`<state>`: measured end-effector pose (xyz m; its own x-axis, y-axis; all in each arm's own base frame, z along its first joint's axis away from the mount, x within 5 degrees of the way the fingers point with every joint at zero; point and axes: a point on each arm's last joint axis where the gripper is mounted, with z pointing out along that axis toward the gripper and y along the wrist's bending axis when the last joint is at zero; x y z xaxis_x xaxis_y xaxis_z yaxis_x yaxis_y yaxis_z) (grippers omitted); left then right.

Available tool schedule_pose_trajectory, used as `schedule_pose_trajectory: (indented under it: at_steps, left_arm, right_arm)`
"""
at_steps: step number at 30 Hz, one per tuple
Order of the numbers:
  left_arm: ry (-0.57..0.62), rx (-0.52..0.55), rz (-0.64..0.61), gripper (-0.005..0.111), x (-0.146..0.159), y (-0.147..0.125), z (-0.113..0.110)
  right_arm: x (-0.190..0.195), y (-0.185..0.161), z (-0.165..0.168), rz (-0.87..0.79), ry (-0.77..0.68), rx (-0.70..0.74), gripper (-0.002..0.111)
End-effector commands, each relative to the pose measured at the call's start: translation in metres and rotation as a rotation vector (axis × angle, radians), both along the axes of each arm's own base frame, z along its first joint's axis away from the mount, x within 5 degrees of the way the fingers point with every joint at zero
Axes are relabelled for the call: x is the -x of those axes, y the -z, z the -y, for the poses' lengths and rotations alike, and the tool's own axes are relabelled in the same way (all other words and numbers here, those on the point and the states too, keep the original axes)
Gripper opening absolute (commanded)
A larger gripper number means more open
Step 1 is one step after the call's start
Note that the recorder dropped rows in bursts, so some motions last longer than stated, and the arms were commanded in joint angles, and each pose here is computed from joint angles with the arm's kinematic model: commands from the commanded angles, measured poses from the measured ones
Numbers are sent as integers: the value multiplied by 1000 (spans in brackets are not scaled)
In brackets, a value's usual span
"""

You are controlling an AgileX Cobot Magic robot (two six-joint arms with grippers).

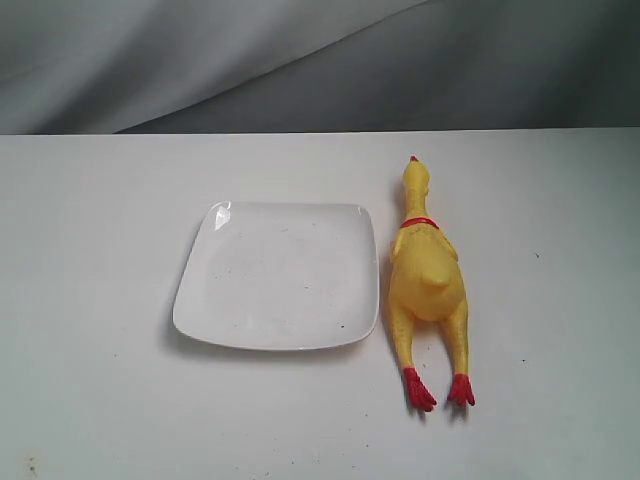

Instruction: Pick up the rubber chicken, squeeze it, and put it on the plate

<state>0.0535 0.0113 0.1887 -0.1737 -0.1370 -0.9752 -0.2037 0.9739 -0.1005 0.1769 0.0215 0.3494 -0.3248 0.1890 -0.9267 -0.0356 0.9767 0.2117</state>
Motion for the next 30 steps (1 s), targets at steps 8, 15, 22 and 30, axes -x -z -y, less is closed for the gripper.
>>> schedule_pose_trajectory:
  at_steps: [8,15,22,30]
  left_arm:
    - [-1,5,4,0,0,1,0]
    - [-1,5,4,0,0,1,0]
    - [-1,5,4,0,0,1,0]
    - [-1,5,4,0,0,1,0]
  right_arm:
    - [-116,41,-34,-646,-213,345,0]
    - [-144,141,-81,-966,-549,322,11]
    - [-140,178,-106,-1090,-549,412,58]
    - [-152,210,-106,-1108,-481,425,56]
